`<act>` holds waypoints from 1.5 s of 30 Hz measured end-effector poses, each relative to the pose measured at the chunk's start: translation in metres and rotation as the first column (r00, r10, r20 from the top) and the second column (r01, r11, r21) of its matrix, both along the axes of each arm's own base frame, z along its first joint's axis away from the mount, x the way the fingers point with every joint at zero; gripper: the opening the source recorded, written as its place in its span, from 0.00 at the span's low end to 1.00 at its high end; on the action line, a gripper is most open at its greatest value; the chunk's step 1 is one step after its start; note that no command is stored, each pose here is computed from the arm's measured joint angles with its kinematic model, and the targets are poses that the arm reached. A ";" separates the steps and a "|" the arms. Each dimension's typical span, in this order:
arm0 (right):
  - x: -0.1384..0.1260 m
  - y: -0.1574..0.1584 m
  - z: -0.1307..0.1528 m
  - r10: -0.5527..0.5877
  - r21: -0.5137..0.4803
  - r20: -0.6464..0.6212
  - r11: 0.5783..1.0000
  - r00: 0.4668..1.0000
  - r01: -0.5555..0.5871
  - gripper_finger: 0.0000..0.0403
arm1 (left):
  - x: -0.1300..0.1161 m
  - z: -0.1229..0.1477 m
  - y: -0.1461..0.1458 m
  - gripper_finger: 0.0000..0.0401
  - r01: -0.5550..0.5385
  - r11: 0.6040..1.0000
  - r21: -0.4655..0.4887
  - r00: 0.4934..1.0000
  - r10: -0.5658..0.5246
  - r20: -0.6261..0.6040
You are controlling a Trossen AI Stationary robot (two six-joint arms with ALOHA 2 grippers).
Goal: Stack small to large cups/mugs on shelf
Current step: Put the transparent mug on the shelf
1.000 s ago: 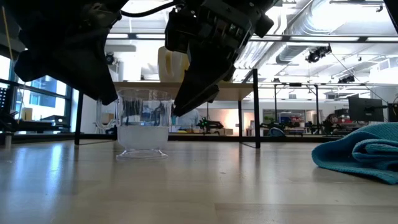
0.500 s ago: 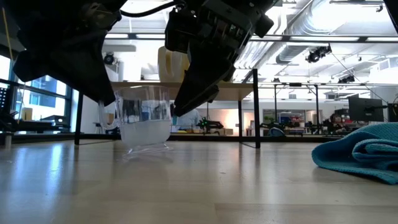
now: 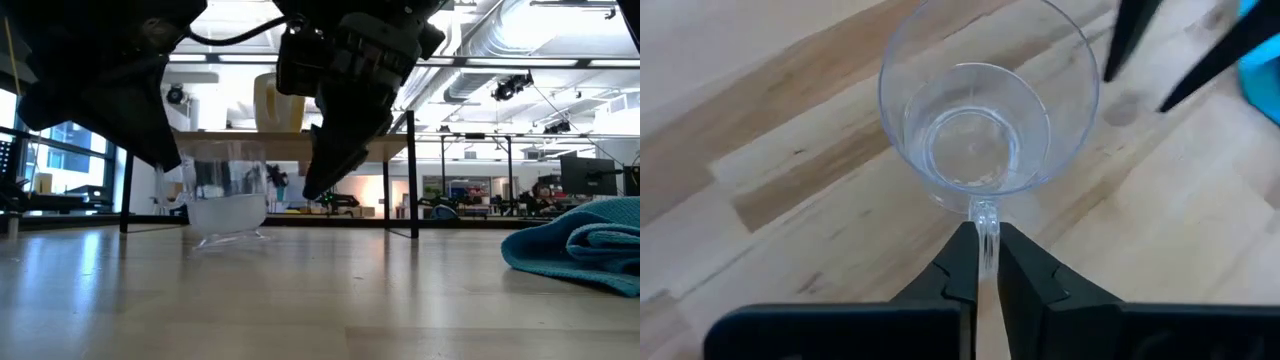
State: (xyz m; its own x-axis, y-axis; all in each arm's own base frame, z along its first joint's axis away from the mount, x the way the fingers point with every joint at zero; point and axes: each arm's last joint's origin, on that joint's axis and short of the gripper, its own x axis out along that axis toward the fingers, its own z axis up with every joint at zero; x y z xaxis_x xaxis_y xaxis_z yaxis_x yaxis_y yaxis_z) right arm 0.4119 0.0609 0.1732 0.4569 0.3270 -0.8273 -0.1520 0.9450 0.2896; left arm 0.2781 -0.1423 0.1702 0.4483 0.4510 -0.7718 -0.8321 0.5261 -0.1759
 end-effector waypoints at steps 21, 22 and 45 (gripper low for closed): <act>-0.038 -0.025 0.129 -0.070 -0.043 0.390 0.995 0.918 0.094 0.31 | -0.022 0.038 0.013 0.01 -0.141 0.989 0.041 0.987 0.144 -0.072; -0.041 -0.027 0.133 -0.071 -0.046 0.400 0.994 0.914 0.098 0.31 | -0.022 0.042 0.013 0.01 -0.146 0.988 0.045 0.986 0.149 -0.077; -0.092 -0.032 0.183 -0.049 -0.108 0.448 0.988 0.893 0.109 0.31 | -0.016 0.122 0.034 0.01 -0.457 0.888 0.050 0.889 0.454 0.065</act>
State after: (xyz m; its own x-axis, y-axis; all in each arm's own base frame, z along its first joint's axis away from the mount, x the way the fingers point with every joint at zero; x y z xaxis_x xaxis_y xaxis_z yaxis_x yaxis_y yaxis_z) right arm 0.3195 0.0288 0.3561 0.8052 0.1804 -0.5649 -0.1596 0.9834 0.0866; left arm 0.2616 -0.1080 0.2921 0.2193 0.6613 -0.7174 -0.9737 0.1022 -0.2035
